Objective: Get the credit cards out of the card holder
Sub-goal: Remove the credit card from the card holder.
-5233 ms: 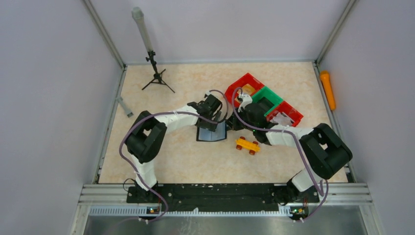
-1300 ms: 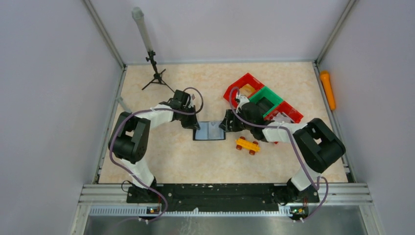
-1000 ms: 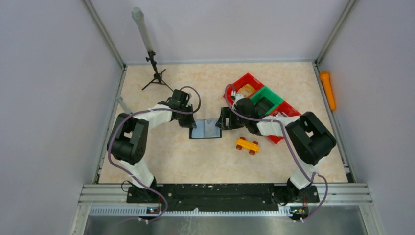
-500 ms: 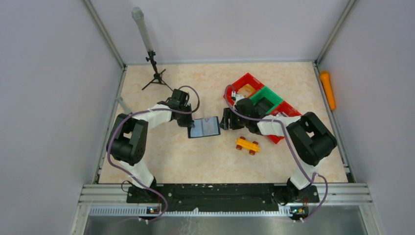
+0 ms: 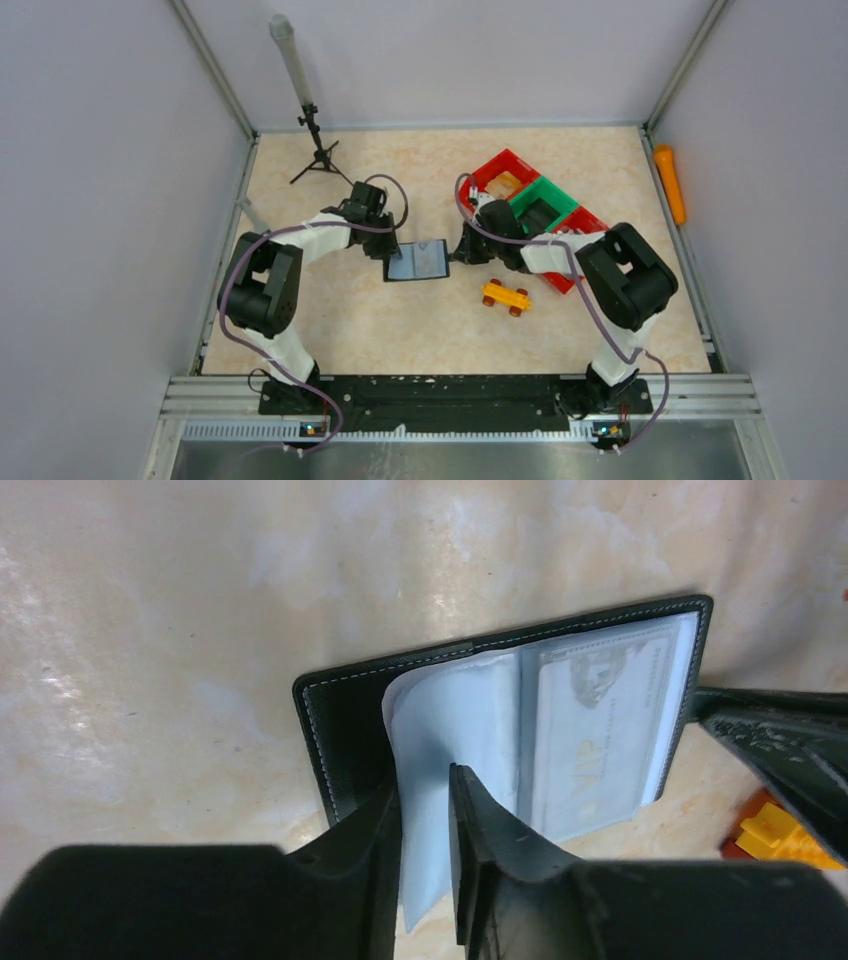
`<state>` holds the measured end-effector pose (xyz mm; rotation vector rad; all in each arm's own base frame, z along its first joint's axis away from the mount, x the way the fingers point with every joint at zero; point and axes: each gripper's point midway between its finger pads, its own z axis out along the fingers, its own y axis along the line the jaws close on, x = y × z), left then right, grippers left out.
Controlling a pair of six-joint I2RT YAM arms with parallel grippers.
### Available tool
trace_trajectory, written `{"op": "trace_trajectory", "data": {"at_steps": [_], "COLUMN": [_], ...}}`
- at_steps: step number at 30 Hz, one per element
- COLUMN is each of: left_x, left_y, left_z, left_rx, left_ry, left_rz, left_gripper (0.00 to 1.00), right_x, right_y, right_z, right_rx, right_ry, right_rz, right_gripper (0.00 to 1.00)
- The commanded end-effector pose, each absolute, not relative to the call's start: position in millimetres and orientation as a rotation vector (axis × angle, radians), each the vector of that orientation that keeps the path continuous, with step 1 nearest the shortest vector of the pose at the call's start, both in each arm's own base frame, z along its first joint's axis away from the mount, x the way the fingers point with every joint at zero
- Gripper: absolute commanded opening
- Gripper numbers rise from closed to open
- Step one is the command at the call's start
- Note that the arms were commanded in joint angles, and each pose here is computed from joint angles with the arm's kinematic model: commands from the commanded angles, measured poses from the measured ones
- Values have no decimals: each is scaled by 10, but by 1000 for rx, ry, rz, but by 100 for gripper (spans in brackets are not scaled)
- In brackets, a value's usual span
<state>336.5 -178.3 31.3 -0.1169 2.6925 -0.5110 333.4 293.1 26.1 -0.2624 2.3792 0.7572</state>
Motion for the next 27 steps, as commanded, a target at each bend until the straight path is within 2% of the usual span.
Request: {"op": "trace_trajectory", "data": {"at_steps": [1, 3, 5, 9, 18, 22, 27], "left_x": [3389, 3396, 3409, 3373, 3195, 3134, 3117], "left_y": [-1810, -1826, -1837, -1893, -2369, -2504, -2564], "left_z": [487, 576, 673, 869, 1137, 1030, 892], "left_rx": [-102, -100, -90, -16, 264, 319, 343], "left_ry": [2617, 2575, 2530, 2443, 2338, 2404, 2473], "left_rz": [-564, -589, -611, -660, -764, -790, -774], "left_gripper": [39, 60, 74, 84, 81, 81, 74], "right_x": [3337, 3310, 3275, 3202, 3176, 3164, 3151], "right_y": [2881, 2850, 2866, 2945, 2973, 2949, 2955], "right_z": [661, 786, 891, 1019, 1055, 1117, 1144], "right_rx": [-273, -276, -286, -326, -339, -337, -344], "right_ry": [2252, 2203, 2157, 2103, 2081, 2053, 2040], "right_rz": [777, 786, 823, 905, 936, 935, 942], "right_gripper": [0, 0, 0, 0, 0, 0, 0]}}
